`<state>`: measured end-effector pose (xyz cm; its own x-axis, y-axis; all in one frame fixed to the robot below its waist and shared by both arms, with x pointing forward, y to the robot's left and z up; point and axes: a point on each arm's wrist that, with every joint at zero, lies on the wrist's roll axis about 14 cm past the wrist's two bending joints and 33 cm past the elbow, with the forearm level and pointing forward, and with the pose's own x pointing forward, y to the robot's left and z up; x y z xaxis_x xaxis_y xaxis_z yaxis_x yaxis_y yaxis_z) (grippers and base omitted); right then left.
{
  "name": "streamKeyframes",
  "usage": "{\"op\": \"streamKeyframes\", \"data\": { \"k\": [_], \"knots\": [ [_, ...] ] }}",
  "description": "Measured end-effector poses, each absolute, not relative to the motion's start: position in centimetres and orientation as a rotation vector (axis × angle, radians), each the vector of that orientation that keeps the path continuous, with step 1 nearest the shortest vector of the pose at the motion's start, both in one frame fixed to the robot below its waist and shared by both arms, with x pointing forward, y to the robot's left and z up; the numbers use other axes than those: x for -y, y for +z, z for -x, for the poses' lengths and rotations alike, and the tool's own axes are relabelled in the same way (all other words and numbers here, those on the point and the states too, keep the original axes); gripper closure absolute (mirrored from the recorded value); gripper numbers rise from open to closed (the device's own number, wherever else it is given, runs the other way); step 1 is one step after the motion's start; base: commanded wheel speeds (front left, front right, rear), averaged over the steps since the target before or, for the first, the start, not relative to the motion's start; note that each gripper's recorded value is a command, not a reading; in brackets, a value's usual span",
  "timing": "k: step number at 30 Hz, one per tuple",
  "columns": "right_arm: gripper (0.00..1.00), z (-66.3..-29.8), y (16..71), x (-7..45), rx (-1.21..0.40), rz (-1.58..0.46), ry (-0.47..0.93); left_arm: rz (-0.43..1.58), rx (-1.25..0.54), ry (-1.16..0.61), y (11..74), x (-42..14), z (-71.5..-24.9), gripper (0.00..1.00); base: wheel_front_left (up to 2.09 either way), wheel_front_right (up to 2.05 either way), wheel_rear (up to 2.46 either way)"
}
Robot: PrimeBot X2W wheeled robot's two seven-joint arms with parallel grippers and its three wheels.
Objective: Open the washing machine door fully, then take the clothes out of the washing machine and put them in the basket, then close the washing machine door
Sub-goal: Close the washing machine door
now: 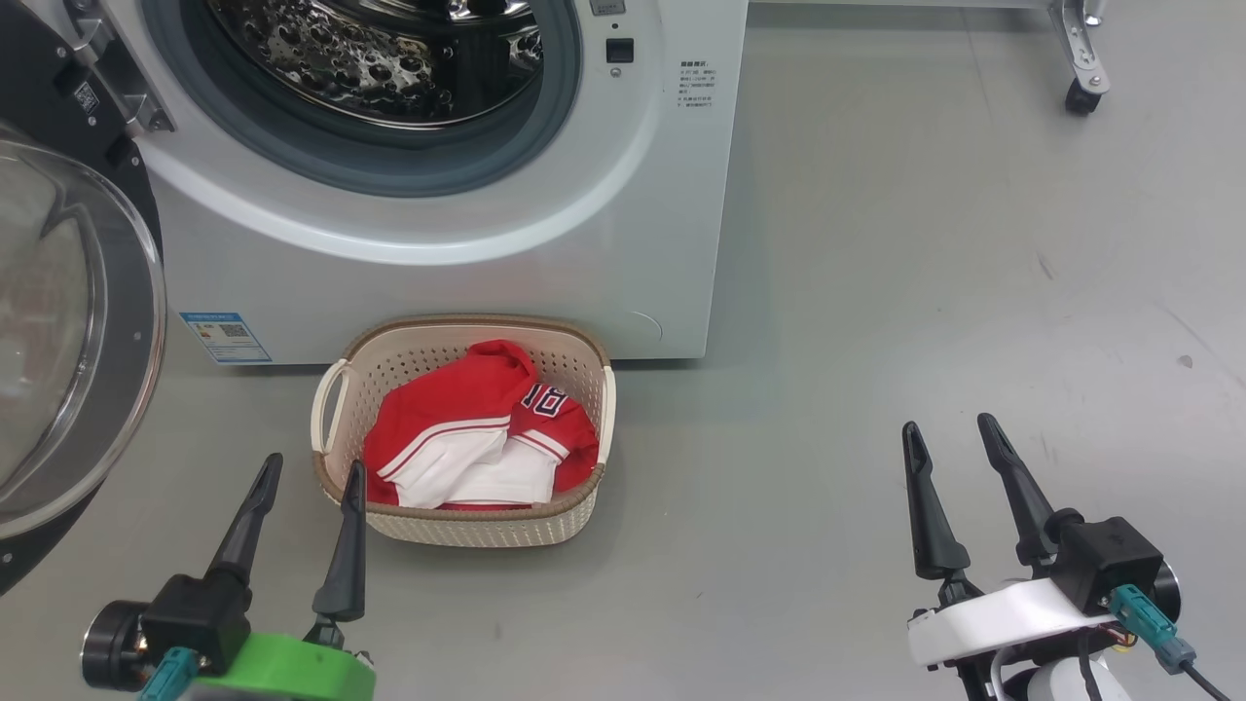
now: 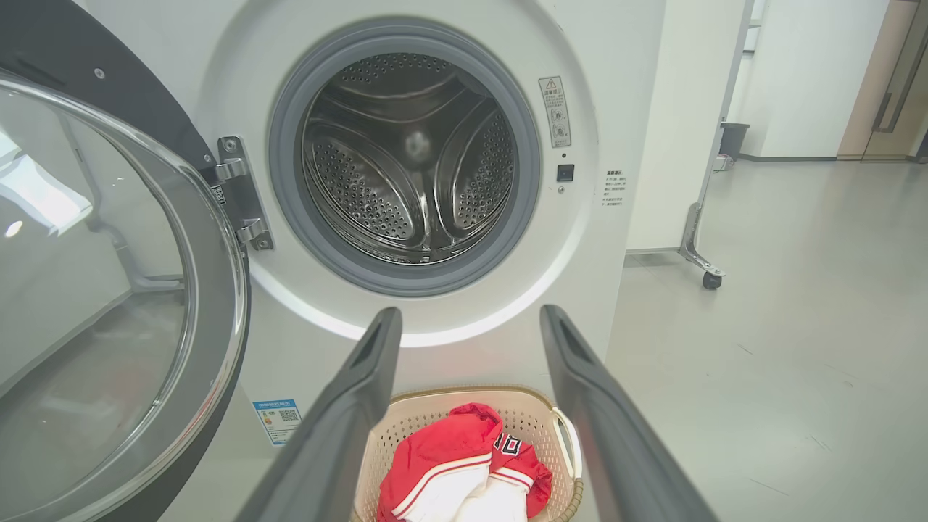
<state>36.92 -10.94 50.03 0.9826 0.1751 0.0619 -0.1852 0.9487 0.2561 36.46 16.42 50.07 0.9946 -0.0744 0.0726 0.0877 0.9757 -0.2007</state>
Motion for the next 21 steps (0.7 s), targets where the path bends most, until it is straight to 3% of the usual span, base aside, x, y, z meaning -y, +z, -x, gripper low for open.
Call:
{"op": "streamKeyframes", "data": {
  "k": [21],
  "knots": [
    [0.0,-37.05,49.88,10.86,0.034,-0.265,0.184,0.205,0.062,-0.081,49.98,-16.45,-36.47,0.0,-0.07,0.07,0.0]
  ]
}}
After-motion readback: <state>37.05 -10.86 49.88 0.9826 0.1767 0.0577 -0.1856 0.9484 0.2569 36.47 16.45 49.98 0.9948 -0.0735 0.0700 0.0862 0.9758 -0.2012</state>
